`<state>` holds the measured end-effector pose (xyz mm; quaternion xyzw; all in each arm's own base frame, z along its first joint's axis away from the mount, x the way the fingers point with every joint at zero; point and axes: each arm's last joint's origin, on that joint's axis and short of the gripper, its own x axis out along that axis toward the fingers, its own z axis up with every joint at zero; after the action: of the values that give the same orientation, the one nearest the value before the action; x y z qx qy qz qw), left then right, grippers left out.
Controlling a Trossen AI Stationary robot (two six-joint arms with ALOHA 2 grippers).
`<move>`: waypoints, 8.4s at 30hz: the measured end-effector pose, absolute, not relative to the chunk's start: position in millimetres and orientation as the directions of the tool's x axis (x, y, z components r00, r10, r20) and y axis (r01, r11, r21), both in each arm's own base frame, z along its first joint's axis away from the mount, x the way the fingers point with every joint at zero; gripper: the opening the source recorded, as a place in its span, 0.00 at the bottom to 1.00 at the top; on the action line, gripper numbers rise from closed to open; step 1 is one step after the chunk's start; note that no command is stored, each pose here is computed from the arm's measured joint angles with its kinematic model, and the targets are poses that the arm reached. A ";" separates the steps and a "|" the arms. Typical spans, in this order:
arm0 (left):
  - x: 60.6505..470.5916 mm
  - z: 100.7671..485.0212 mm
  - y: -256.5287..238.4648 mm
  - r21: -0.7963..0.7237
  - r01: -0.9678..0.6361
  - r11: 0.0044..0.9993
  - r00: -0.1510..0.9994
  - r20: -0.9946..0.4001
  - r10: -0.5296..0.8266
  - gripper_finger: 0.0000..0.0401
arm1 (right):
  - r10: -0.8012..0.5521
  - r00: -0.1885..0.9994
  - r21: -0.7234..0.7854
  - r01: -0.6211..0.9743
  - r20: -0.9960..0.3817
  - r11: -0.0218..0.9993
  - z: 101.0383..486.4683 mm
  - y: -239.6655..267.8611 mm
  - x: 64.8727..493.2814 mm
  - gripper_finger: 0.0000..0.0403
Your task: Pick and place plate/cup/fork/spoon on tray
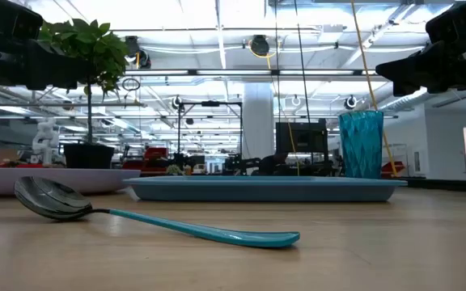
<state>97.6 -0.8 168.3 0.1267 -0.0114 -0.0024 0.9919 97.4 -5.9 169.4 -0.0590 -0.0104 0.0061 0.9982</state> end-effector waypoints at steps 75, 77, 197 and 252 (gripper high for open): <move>97.5 168.3 -0.8 0.251 0.002 0.968 1.000 0.022 -0.008 0.05 | 0.014 1.000 -0.118 -0.011 0.020 0.993 169.5 -5.9 97.4 0.00; 97.5 168.4 -0.8 0.251 0.002 0.968 1.000 0.022 -0.008 0.05 | 0.014 1.000 -0.118 -0.011 0.020 0.993 169.5 -5.9 97.4 0.00; 97.1 176.1 -0.7 0.229 -0.018 0.973 0.995 0.103 -0.005 0.05 | -0.328 0.226 -0.265 0.265 -0.917 0.927 269.7 -104.4 185.8 0.02; 97.1 175.7 0.8 0.225 -0.068 0.972 0.994 0.099 0.047 0.05 | -0.293 0.392 -0.194 0.272 -0.872 0.942 290.9 -191.5 249.8 0.00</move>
<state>97.1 0.8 175.7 0.1147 -0.0465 0.0288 0.9919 249.8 -191.5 290.9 -0.0099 0.5249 -0.1694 0.8341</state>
